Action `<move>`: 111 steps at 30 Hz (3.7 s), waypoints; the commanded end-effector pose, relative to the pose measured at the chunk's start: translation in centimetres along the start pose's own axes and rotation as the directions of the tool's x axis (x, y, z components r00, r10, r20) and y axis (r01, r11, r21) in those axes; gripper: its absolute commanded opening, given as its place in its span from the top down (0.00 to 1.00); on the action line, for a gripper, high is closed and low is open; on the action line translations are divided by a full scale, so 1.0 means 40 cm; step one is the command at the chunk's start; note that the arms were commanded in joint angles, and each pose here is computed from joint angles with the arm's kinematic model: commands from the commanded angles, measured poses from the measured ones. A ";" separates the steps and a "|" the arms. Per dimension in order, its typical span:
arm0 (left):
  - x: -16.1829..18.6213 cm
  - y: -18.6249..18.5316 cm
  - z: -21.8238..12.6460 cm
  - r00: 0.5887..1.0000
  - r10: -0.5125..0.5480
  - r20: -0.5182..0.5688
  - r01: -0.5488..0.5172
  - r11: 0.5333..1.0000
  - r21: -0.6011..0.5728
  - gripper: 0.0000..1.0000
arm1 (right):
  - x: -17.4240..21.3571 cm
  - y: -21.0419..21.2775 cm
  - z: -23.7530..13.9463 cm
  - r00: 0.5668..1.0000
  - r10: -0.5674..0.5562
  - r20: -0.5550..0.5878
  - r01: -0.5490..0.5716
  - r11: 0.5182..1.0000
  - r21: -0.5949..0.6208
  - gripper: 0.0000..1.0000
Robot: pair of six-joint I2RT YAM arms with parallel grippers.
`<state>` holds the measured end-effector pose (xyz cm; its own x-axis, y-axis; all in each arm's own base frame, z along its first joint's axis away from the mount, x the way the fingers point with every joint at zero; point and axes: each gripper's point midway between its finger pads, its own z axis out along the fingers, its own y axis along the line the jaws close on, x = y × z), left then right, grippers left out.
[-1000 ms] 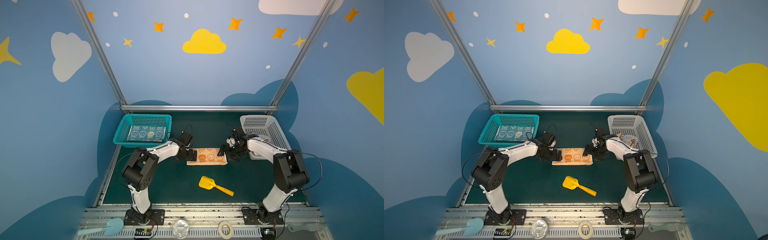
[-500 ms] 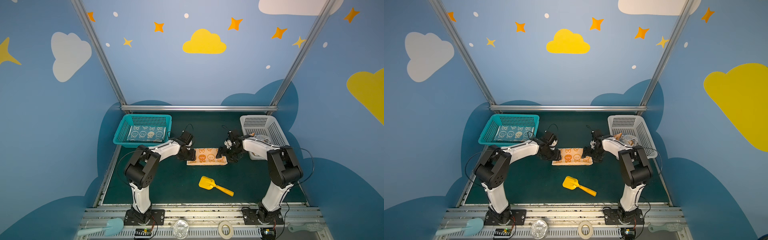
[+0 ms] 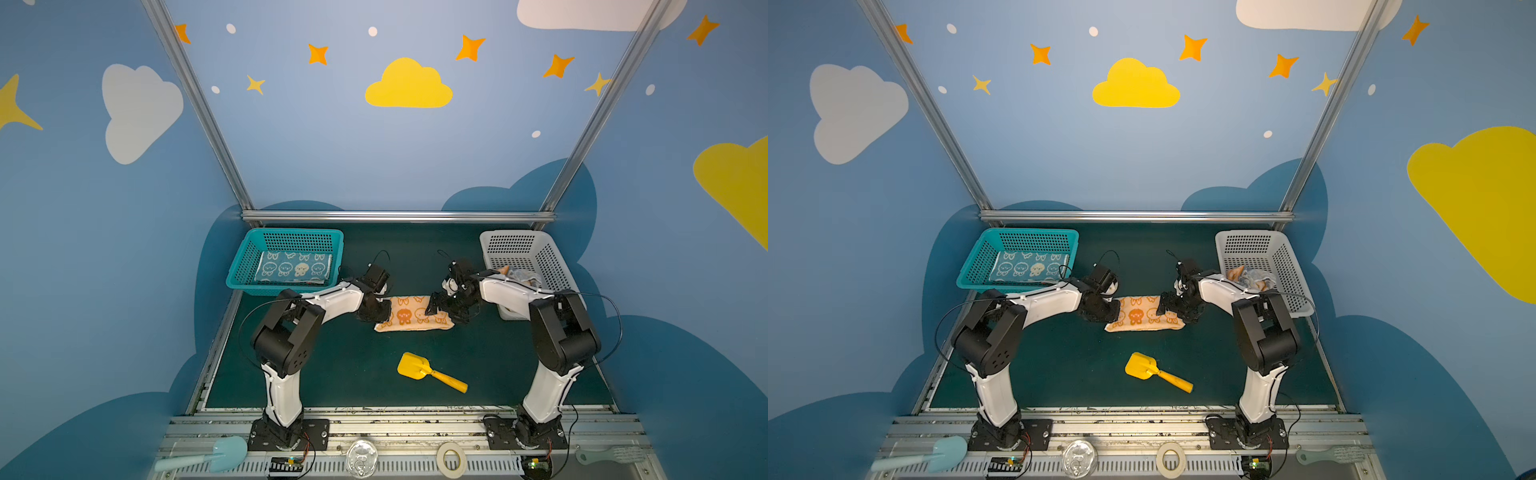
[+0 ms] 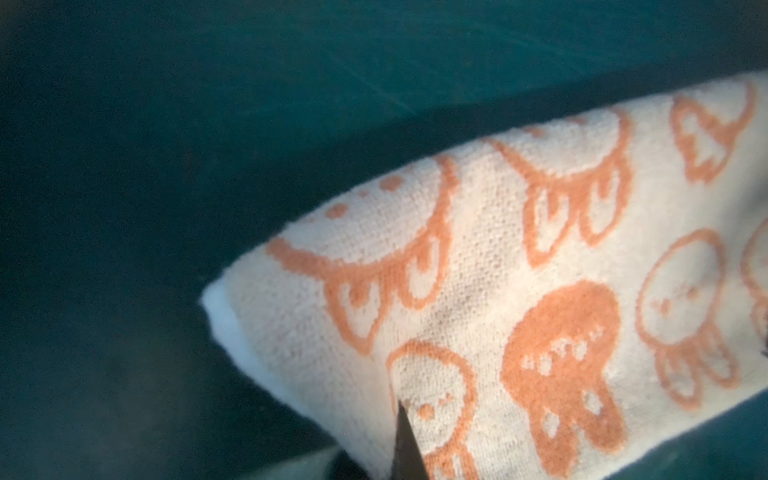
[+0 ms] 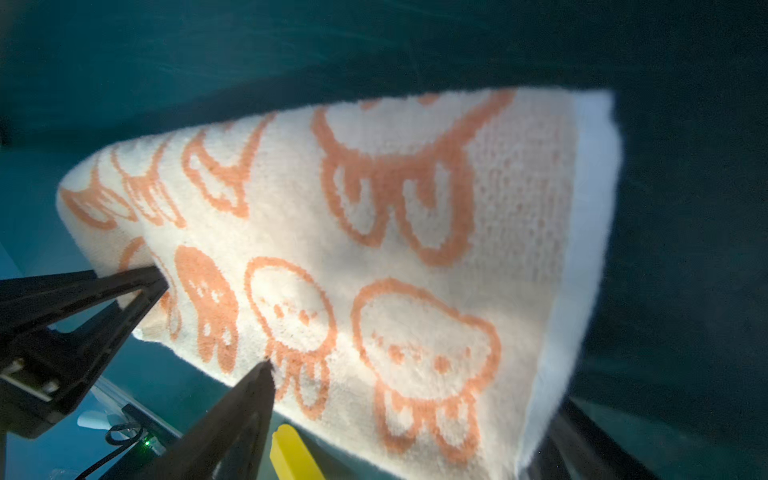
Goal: Fold and stack the towels
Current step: 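Lift the towel toward the teal basket with the left gripper while the right releases, then lower the folded towel into the teal basket with the left gripper and open it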
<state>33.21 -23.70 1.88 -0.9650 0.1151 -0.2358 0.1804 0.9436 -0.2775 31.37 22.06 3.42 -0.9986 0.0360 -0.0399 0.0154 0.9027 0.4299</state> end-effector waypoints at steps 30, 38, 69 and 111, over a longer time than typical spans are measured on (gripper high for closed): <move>-0.349 0.264 -0.546 0.970 0.227 0.084 -0.160 0.862 -0.482 0.97 | -0.101 0.347 -0.173 0.972 -0.209 0.107 0.219 0.970 -0.103 0.11; -0.403 0.404 -0.609 0.953 0.259 0.157 -0.133 0.822 -0.553 0.97 | -0.132 0.484 -0.196 0.942 -0.297 0.156 0.317 0.940 -0.126 0.12; -0.385 0.790 -0.496 0.947 0.305 0.101 -0.154 0.705 -0.692 0.97 | -0.130 0.606 -0.070 0.899 -0.411 0.150 0.431 0.891 -0.146 0.11; -0.347 0.968 -0.453 0.990 0.109 0.086 -0.006 0.653 -0.757 0.71 | -0.102 0.658 -0.109 0.860 -0.485 0.158 0.509 0.833 -0.215 0.12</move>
<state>49.72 16.20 11.25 -0.9176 0.2259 -0.3269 0.0232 0.8517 0.5234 35.86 43.44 17.09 -0.8758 -0.3323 -0.3500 -0.4773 0.7045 0.5253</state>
